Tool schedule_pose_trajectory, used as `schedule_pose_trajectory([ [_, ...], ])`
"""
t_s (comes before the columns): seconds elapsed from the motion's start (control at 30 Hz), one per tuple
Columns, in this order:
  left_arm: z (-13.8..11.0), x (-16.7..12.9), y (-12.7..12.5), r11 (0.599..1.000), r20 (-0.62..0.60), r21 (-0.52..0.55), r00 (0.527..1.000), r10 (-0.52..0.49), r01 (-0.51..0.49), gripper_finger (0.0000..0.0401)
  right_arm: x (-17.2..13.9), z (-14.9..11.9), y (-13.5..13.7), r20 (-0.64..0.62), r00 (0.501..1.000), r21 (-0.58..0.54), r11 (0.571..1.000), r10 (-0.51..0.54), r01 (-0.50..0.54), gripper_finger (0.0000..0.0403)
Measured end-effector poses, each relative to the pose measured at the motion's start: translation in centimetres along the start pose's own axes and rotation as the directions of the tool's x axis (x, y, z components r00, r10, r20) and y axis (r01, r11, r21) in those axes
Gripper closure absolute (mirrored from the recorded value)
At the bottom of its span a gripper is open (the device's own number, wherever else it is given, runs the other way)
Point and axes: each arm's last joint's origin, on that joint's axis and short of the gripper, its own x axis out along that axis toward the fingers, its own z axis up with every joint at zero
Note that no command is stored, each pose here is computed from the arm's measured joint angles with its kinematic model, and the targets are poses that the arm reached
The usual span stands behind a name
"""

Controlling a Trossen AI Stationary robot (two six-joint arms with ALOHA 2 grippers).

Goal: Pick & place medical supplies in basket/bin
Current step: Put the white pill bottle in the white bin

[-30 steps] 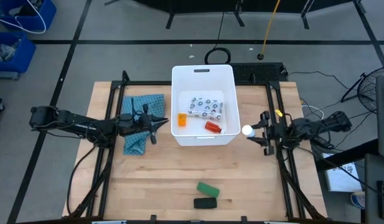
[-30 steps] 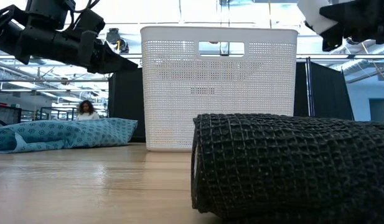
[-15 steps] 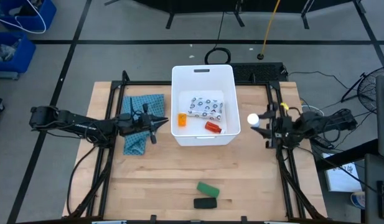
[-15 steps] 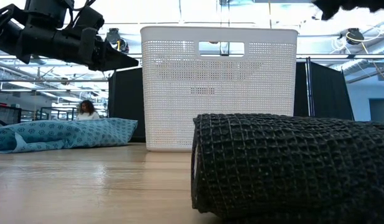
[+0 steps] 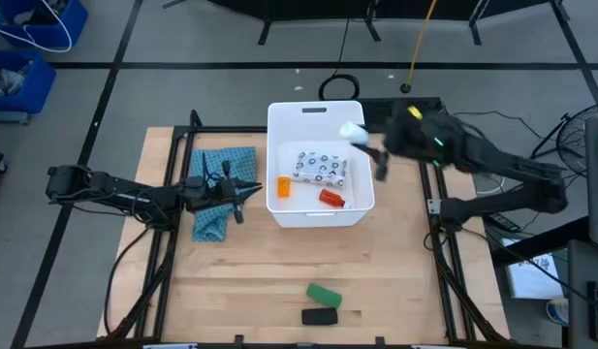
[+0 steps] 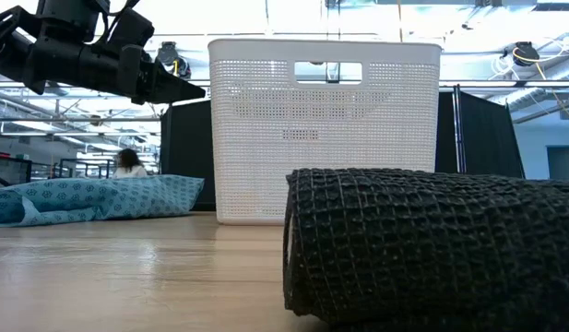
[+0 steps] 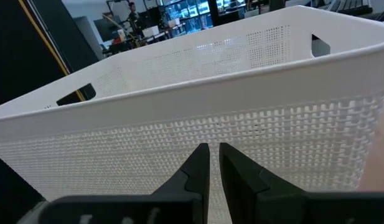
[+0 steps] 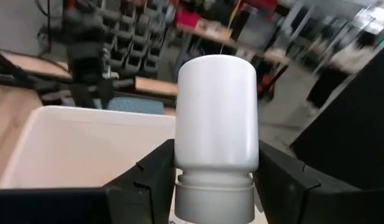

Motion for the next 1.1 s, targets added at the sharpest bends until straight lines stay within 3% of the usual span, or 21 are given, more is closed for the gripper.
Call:
schedule_pose_trajectory([
  [0.13,0.0,0.0,0.0,1.000,0.000,-0.002,1.000,0.000,0.000,0.0359,4.4,0.0,-3.2,-0.071,0.997,0.030,0.999,0.018,-0.016,0.0232],
  [0.33,-0.1,0.0,0.0,1.000,-0.010,-0.025,1.000,-0.004,0.003,0.0359,10.9,-2.3,-6.8,-0.150,0.983,0.063,0.993,0.105,-0.096,0.0232],
  [0.5,-0.4,0.0,-0.1,0.999,-0.043,-0.036,0.999,-0.012,0.010,0.0359,15.1,-5.7,-7.0,-0.280,0.935,-0.053,0.969,0.216,-0.240,0.0233],
  [0.67,-0.7,0.0,-0.2,0.999,-0.073,-0.048,0.997,-0.018,0.015,0.0359,17.4,-9.1,-6.3,-0.474,0.856,-0.292,0.880,0.206,-0.374,0.0233],
  [0.87,-1.1,-0.1,-0.3,0.998,-0.110,-0.056,0.994,-0.027,0.021,0.0359,18.8,-11.1,-6.1,-0.560,0.809,-0.411,0.788,0.179,-0.458,0.0234],
  [1.1,-1.2,-0.1,-0.3,0.998,-0.118,-0.059,0.993,-0.028,0.021,0.0359,20.1,-13.7,-6.6,-0.627,0.758,-0.379,0.781,0.178,-0.497,0.0234],
])
